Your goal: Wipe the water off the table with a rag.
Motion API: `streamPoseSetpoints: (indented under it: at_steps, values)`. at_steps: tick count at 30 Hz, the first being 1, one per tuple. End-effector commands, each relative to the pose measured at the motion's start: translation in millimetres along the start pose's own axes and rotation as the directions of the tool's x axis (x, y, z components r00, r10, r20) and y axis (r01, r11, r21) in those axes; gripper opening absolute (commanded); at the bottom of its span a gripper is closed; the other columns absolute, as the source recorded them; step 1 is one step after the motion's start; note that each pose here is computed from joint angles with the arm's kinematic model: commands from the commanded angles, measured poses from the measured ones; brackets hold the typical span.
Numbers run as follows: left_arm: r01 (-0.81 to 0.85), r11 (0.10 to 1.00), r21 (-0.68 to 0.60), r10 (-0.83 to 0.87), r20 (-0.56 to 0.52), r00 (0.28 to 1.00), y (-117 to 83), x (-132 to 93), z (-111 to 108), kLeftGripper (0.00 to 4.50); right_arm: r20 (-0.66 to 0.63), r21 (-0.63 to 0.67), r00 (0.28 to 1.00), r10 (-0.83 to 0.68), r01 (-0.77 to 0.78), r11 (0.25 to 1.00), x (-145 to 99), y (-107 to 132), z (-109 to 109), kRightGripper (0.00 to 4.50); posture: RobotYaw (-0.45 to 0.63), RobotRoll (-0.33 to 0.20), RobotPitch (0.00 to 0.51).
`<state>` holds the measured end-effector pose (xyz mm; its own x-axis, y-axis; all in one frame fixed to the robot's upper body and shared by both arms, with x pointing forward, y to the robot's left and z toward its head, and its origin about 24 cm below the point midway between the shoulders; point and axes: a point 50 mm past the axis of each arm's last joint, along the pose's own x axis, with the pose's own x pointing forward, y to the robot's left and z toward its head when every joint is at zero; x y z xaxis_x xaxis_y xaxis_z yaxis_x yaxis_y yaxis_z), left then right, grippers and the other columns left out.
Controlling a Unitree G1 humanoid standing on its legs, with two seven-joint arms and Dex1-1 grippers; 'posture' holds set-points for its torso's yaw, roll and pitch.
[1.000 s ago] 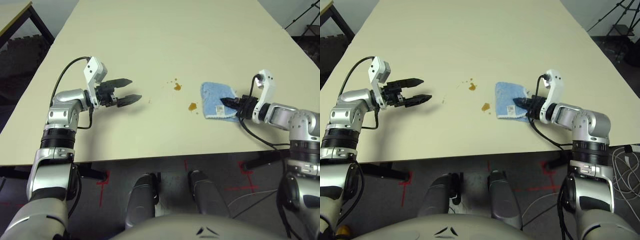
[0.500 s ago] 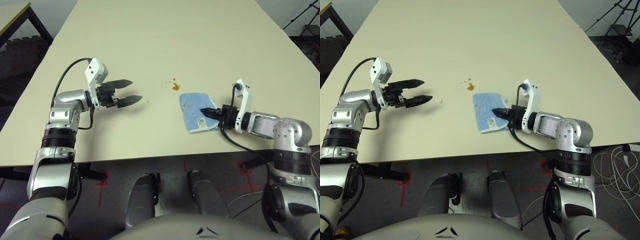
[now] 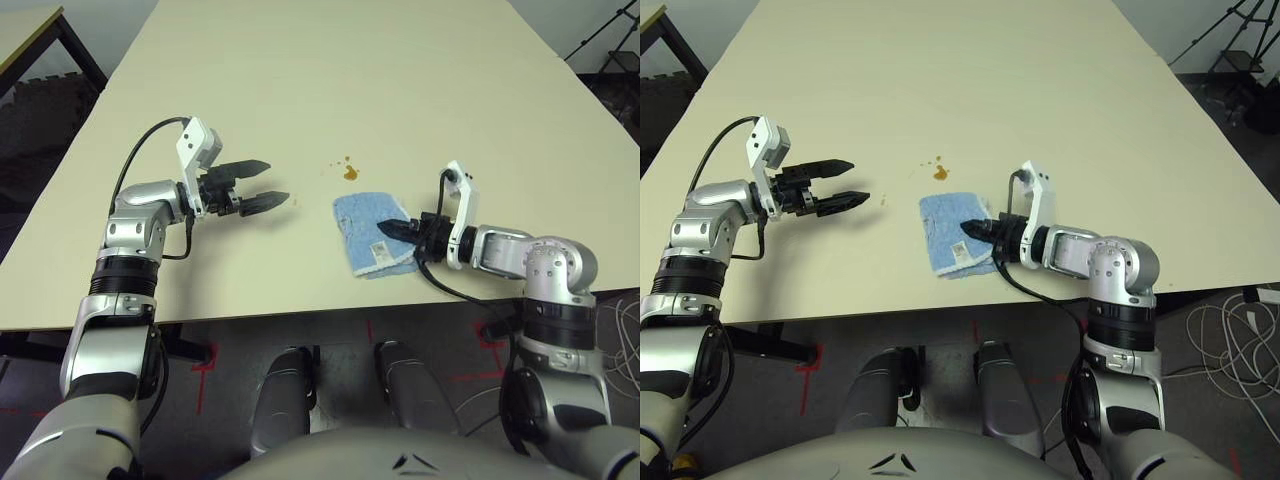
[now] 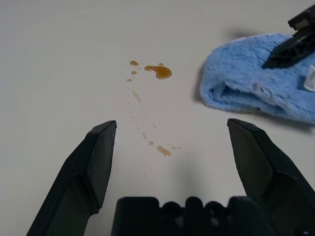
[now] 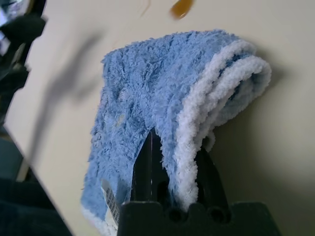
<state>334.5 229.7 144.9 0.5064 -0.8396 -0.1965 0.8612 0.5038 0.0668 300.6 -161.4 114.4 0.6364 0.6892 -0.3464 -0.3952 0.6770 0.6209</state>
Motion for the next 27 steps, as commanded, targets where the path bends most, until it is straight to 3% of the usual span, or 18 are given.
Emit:
streamPoseSetpoints:
  at_steps: [1,9,14,21,27]
  values:
    - [-0.003,1.000,-0.001,0.003,-0.010,1.000,1,1,0,4.50,0.069,-0.019,0.996,-0.048,0.050,0.999,-10,-11,22,0.01,-0.23,0.000,0.139]
    - [-0.009,1.000,0.005,0.009,-0.005,1.000,2,1,2,4.50,0.163,-0.067,0.979,-0.120,0.132,0.989,-28,-28,58,0.01,-0.23,0.000,0.139]
    - [-0.012,1.000,0.006,0.012,-0.007,1.000,3,0,1,4.50,0.195,-0.070,0.974,-0.113,0.128,0.989,-27,-26,65,0.01,-0.23,0.000,0.135]
    - [-0.039,0.999,-0.008,0.039,-0.019,0.999,9,-10,0,4.50,0.243,0.012,0.966,-0.088,0.088,0.996,11,-9,56,0.01,-0.23,0.000,0.135]
    - [-0.043,0.999,0.004,0.043,-0.036,0.998,10,-16,-1,4.50,0.251,0.047,0.952,-0.178,0.172,0.984,30,-16,49,0.01,-0.22,0.000,0.138]
